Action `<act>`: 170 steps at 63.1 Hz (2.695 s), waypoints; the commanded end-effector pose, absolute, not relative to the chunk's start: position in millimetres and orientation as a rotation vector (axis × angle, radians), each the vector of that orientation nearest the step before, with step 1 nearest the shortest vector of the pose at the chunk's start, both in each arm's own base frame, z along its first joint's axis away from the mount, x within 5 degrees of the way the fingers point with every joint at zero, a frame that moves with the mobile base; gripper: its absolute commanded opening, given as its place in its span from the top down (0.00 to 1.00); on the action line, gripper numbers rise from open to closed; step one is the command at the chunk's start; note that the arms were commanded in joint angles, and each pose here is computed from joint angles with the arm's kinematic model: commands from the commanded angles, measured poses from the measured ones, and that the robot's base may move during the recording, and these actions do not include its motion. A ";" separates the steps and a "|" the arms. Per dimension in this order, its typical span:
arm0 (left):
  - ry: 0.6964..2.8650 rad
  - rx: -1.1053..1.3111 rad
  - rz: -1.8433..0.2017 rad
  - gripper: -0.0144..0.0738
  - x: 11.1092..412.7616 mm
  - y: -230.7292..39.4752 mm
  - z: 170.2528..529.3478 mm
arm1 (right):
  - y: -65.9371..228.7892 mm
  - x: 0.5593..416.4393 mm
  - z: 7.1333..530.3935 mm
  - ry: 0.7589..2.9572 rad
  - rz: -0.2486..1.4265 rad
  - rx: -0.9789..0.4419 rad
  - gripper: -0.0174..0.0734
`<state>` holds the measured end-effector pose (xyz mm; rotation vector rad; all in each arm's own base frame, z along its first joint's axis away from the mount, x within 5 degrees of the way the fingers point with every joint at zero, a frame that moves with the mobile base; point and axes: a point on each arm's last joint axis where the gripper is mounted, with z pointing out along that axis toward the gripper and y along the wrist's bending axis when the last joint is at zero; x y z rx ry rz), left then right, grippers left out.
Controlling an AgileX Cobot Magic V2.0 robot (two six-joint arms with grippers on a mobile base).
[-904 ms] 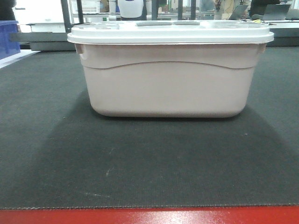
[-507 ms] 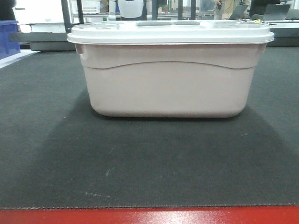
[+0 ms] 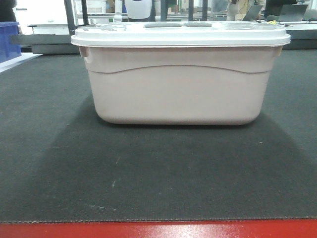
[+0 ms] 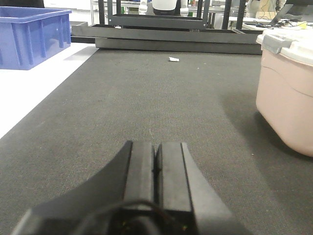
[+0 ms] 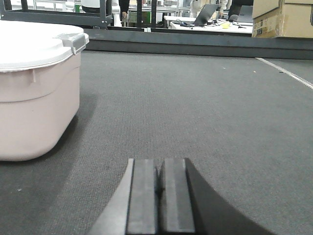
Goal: Grab white bin and place on right shelf
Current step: 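Move both grippers to the short ends of the pink bin's white lid, then close both grippers on the lid rims and lift the pink bin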
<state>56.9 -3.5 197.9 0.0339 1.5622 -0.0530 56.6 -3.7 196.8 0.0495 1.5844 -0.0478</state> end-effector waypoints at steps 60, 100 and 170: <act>1.731 0.115 -0.183 0.36 141.1 -24.6 363.2 | -6.4 112.2 354.1 1.486 -0.029 0.059 0.12; 1.910 0.222 -0.927 0.36 269.0 -64.4 419.0 | 1.8 231.6 434.2 2.016 0.561 0.290 0.12; 1.875 -0.066 -1.666 0.36 389.2 -69.1 279.3 | -41.3 374.1 290.4 1.922 1.527 0.206 0.12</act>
